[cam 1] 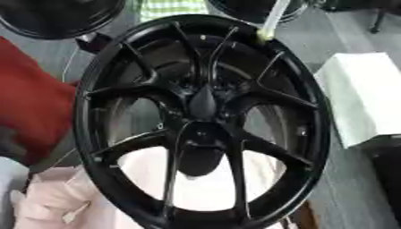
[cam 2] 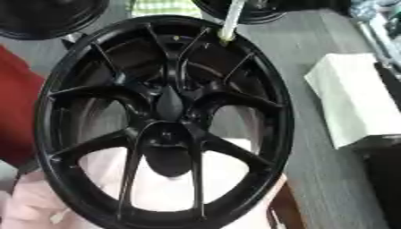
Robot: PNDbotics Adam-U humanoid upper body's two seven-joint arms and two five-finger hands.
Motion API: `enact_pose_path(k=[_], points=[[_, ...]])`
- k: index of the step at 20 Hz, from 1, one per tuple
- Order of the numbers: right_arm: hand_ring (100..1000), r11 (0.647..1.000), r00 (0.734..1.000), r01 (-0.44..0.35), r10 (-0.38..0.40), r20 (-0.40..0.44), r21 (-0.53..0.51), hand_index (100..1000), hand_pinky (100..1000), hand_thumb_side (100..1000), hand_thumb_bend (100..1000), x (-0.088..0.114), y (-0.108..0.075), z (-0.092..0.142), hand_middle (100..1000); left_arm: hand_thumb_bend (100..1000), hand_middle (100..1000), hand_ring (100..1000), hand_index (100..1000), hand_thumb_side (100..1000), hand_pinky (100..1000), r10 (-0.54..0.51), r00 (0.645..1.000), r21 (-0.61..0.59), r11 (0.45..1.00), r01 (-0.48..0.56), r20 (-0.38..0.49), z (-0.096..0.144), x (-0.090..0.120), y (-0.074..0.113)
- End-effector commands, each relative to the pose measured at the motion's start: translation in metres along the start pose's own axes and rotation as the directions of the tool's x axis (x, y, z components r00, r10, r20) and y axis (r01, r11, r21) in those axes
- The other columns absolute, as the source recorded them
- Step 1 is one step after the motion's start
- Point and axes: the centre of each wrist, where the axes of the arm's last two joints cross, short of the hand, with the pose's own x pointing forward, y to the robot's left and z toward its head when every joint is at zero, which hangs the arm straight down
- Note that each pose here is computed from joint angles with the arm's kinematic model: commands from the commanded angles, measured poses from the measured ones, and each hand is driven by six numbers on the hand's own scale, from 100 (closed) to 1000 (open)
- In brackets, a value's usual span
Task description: Pull the pin out of the wheel hub.
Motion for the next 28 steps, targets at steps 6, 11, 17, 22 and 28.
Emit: enact_pose_path(k=[6, 11, 17, 22, 28], points=[[980, 0.948, 0.976, -0.083, 0.015, -0.217, -0.308, 542, 933, 285, 100, -0.066, -0.061, 0.033, 471, 100, 539, 614, 746, 716, 622, -0.054, 0.997, 0.082, 0.995, 0.049, 0.047, 0.003, 0.012, 0.013], [1000, 0.894, 0.947, -0.083, -0.066, -0.314, -0.44, 771, 939, 246, 100, -0.123, -0.044, 0.058, 713, 100, 539, 614, 746, 705, 623, -0.06, 0.995, 0.098, 0.994, 0.052, 0.078, -0.001, 0.015, 0.013], [1000, 0.885, 0.867, -0.119, -0.129, -0.482, -0.45, 969, 1000, 264, 100, -0.185, 0.021, 0.088, 1000, 100, 539, 614, 746, 700, 625, -0.061, 0.993, 0.088, 0.995, 0.053, 0.099, -0.005, 0.017, 0.013], [1000, 0.872, 0.777, -0.169, -0.169, -0.607, -0.46, 983, 1000, 293, 100, -0.206, 0.069, 0.121, 1000, 100, 539, 614, 746, 707, 626, -0.046, 0.994, 0.057, 0.998, 0.04, 0.101, -0.009, 0.017, 0.01], [1000, 0.849, 0.745, -0.243, -0.145, -0.651, -0.468, 984, 1000, 199, 100, -0.194, 0.098, 0.16, 1000, 100, 539, 614, 746, 712, 627, -0.036, 0.994, 0.034, 0.999, 0.033, 0.1, -0.01, 0.017, 0.008]])
